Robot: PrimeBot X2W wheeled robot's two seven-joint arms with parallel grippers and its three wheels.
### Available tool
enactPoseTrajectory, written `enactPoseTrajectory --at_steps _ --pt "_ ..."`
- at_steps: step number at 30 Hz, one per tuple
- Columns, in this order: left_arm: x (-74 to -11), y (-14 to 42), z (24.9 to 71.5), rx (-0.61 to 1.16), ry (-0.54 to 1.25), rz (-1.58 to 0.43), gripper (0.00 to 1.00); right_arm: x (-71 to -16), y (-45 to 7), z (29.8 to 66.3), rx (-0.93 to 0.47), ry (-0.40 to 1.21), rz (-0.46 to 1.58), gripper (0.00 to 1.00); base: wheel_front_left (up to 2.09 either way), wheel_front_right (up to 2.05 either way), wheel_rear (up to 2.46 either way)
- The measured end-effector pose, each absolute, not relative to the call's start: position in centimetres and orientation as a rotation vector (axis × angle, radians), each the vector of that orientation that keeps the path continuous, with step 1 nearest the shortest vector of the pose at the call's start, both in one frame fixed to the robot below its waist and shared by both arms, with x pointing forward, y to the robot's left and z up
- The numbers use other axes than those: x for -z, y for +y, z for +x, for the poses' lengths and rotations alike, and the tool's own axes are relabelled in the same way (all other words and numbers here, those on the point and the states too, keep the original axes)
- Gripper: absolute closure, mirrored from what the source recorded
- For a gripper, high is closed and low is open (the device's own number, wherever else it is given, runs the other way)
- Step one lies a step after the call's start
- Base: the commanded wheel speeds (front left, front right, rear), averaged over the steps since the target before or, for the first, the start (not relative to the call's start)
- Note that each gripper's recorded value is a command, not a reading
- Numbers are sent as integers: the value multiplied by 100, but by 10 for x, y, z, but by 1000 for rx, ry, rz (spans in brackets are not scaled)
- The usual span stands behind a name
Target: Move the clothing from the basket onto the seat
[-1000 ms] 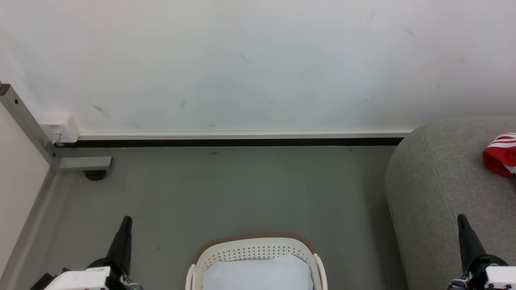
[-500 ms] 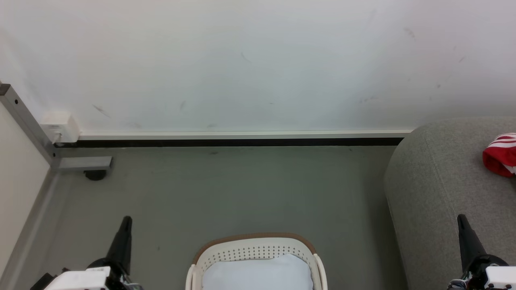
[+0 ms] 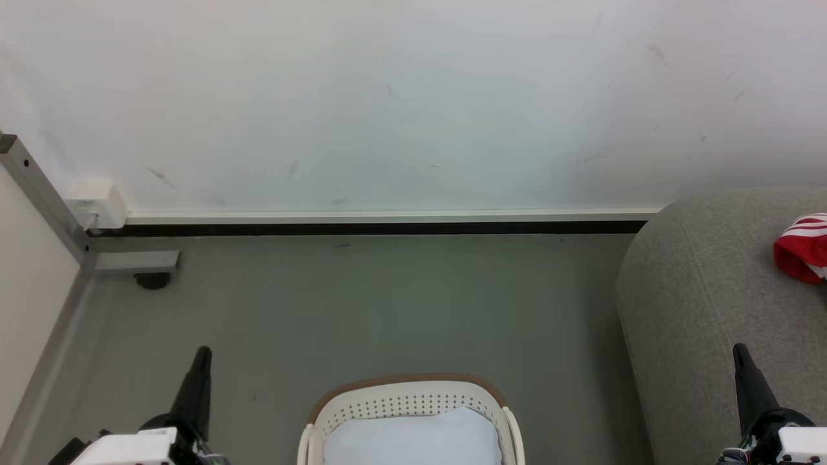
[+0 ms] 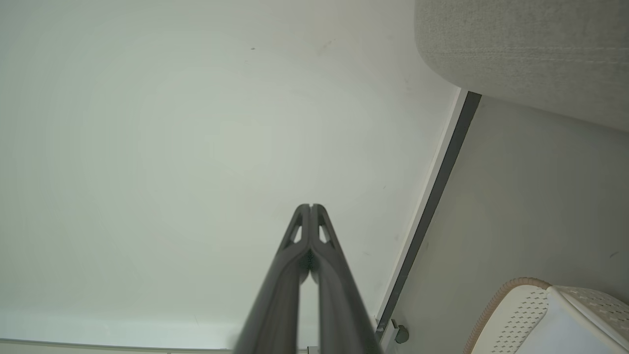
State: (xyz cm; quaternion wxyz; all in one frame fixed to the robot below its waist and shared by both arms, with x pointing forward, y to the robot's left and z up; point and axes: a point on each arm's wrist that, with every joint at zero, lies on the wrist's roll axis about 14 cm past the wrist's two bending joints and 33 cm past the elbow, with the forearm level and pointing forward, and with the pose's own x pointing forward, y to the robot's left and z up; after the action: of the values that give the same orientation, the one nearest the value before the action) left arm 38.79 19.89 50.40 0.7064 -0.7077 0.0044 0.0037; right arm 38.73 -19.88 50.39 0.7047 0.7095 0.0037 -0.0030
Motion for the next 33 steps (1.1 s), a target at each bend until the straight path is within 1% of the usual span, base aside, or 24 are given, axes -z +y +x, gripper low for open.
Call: enactPoseTrajectory --at_steps 33 --pt "-504 199 388 -8 10 -1573 100 -504 -199 387 6 8 1577 100 0 0 0"
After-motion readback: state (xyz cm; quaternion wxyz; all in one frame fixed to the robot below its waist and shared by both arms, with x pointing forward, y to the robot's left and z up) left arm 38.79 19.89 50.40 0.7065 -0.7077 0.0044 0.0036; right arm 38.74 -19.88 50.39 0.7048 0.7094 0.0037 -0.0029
